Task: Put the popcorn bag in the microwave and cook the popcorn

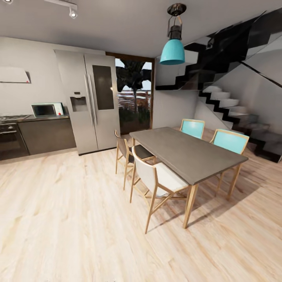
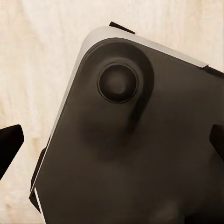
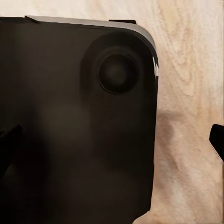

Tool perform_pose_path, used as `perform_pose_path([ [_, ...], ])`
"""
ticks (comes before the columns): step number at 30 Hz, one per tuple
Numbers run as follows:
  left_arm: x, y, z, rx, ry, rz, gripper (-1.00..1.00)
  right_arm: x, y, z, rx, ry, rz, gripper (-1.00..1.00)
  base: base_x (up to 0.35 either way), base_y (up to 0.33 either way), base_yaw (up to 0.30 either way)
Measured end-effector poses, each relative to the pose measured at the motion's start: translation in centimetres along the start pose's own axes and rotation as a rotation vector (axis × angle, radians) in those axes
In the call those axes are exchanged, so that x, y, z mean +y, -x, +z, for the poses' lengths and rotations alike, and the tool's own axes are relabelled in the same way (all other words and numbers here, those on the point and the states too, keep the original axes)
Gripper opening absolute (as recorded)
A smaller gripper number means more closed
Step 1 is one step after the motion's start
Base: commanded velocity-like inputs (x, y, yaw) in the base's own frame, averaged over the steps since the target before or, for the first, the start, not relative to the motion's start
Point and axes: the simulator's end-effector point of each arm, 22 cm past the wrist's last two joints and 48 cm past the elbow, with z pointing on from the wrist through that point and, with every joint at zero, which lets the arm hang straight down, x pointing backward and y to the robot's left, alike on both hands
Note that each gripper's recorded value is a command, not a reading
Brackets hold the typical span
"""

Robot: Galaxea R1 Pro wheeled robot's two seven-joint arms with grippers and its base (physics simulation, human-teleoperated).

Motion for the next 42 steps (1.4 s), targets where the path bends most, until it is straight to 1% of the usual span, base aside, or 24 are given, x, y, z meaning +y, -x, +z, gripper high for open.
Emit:
perform_pose_path([
  [42, 0.0, -0.03, 0.0, 0.001, 0.0, 0.0, 1.0, 0.03, -0.03, 0.0, 0.002, 0.001, -0.001, 1.0, 0.0, 0.0, 0.286],
])
